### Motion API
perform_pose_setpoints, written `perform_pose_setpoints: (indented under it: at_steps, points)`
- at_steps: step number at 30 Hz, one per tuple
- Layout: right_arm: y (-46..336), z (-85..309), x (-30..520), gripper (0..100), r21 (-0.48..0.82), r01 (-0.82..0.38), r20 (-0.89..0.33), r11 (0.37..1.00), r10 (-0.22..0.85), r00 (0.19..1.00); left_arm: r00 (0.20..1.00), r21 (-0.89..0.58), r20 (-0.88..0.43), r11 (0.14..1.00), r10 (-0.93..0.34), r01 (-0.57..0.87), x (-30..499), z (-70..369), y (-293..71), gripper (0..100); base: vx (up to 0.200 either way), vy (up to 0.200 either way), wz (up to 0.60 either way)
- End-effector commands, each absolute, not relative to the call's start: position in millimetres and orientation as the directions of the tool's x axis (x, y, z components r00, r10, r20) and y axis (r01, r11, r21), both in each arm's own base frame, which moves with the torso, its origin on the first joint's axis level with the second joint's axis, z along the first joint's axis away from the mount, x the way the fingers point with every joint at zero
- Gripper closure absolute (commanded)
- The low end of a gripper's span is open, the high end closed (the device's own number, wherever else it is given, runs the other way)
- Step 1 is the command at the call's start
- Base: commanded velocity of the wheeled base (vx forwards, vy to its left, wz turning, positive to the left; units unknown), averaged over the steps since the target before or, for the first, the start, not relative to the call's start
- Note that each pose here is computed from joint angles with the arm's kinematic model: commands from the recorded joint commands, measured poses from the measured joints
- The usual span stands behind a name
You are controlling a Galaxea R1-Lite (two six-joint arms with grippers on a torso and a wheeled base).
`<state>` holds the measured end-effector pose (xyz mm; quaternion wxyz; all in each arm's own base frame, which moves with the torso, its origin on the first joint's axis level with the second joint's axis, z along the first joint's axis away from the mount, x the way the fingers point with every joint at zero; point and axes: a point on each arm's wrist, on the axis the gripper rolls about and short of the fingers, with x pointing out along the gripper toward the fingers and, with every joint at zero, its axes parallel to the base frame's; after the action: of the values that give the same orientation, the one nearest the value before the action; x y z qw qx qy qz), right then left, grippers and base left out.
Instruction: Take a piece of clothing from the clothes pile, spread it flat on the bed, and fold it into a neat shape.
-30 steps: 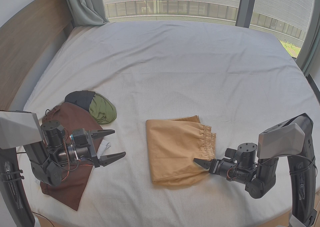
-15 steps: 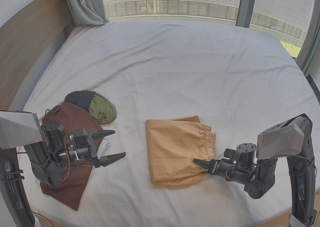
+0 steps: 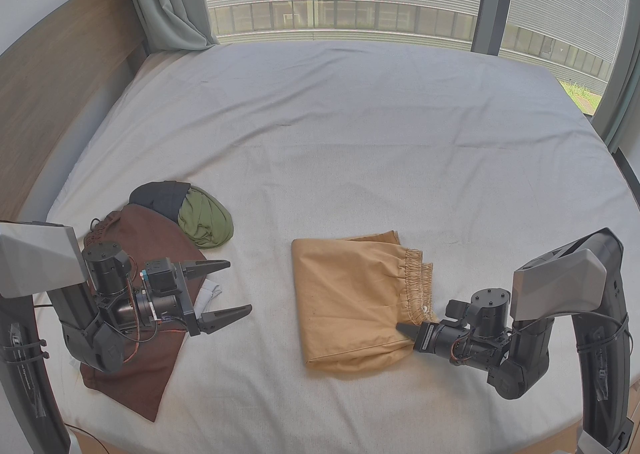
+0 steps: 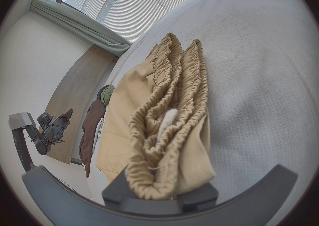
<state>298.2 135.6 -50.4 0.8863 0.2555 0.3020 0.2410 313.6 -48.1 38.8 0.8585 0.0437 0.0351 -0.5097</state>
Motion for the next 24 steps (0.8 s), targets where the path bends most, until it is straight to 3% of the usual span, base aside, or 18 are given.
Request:
perform_pose_setpoints:
  at_steps: [1, 9, 16, 24]
  points:
    - [136, -49, 299, 100, 0.598, -0.276, -0.407, 0.752, 0.582, 0.704, 0.479, 0.038, -0.105, 0.478, -0.871, 0.878, 314, 38, -48, 0, 0.0, 0.0, 0.0]
    - [139, -27, 304, 100, 0.603, -0.318, -0.336, 0.731, 0.595, 0.73, 0.482, 0.046, -0.101, 0.48, -0.87, 0.876, 314, 41, -47, 0, 0.0, 0.0, 0.0]
    - [151, 12, 297, 100, 0.653, -0.368, -0.235, 0.662, 0.639, 0.732, 0.482, 0.044, -0.103, 0.48, -0.87, 0.876, 314, 40, -47, 0, 0.0, 0.0, 0.0]
    - [154, 17, 294, 100, 0.655, -0.383, -0.223, 0.652, 0.651, 0.726, 0.478, 0.041, -0.105, 0.476, -0.872, 0.878, 312, 40, -48, 0, 0.0, 0.0, 0.0]
